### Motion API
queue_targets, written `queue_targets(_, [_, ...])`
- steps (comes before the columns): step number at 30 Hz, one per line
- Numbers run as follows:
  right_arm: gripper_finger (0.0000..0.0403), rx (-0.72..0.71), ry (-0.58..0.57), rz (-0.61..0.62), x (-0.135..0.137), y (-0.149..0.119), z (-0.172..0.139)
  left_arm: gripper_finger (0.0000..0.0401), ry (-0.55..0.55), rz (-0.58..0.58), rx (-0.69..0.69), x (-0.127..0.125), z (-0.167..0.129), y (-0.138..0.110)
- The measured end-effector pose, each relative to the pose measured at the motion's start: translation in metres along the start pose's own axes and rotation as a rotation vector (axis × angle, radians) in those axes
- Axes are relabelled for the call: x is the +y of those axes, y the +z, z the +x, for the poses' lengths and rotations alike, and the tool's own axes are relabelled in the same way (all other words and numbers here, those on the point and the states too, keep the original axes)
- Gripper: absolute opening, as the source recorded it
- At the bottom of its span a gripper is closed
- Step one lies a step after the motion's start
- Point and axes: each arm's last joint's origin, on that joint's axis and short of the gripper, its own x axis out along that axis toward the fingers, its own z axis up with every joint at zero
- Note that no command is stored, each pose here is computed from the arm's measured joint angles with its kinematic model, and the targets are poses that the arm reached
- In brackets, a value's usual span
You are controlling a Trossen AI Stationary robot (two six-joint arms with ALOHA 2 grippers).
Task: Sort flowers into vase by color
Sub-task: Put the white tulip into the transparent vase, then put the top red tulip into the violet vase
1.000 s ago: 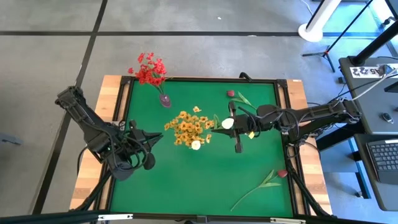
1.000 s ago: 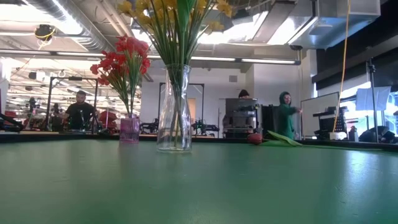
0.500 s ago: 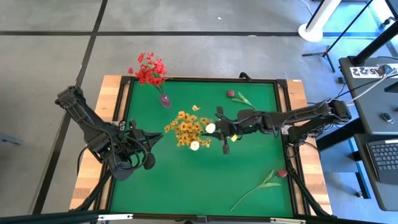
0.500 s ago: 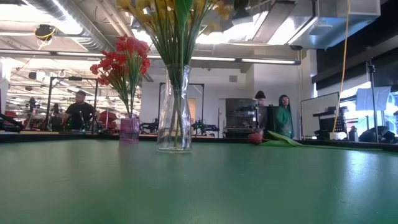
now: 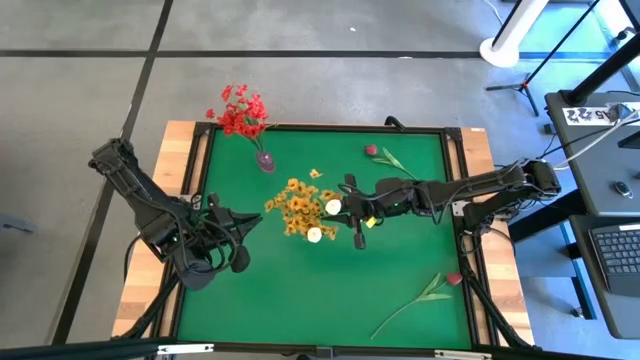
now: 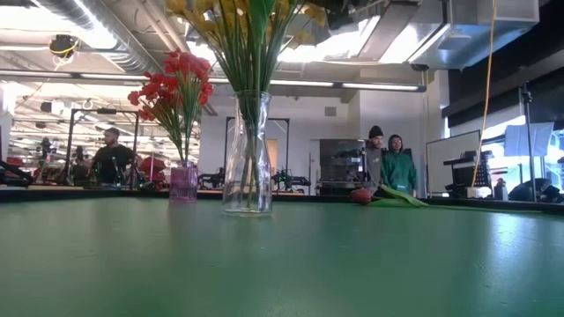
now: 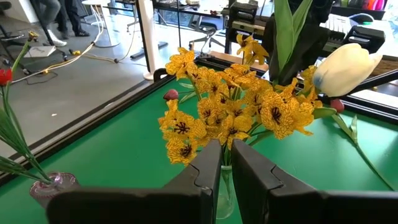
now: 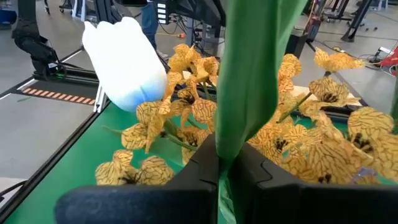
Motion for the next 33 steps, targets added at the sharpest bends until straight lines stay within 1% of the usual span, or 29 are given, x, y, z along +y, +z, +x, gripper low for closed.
queue_targets(10, [0.0016, 0.056, 0.001, 0.002, 0.001, -0.01, 0.008, 0.0034, 0.0, 0.0, 0.0, 0.0, 0.0, 0.0])
queue_targets(12, [0.0021, 0.054, 0.001, 0.002, 0.001, -0.01, 0.008, 0.0034, 0.0, 0.0, 0.001, 0.0, 0.0, 0.0])
queue_targets(14, [0.0037, 0.046, 0.0, -0.001, 0.0, -0.008, 0.006, 0.0034, -0.004, 0.0, 0.006, 0.0, 0.0, 0.0])
queue_targets(16, [0.0064, 0.028, -0.001, -0.001, 0.0, -0.004, 0.003, 0.0034, -0.006, 0.0, 0.011, 0.0, 0.0, 0.0])
queue_targets(18, [0.01, 0.024, -0.001, -0.001, 0.0, -0.003, 0.001, 0.0034, -0.009, 0.0, 0.015, 0.0, 0.0, 0.0])
queue_targets(23, [0.0208, 0.028, -0.001, 0.006, 0.0, -0.002, -0.002, 0.0034, -0.01, 0.0, 0.016, 0.0, 0.0, 0.0])
queue_targets(26, [0.0264, 0.04, 0.0, 0.024, 0.0, -0.002, -0.003, 0.0034, -0.01, 0.0, 0.017, 0.0, 0.0, -0.001])
queue_targets(30, [0.0323, 0.079, 0.002, 0.029, 0.0, -0.003, -0.007, 0.0034, -0.01, 0.0, 0.016, 0.0, 0.0, -0.001])
queue_targets(33, [0.0353, 0.117, -0.02, 0.028, -0.001, 0.004, -0.013, 0.0034, -0.01, 0.0, 0.016, 0.0, 0.0, 0.0])
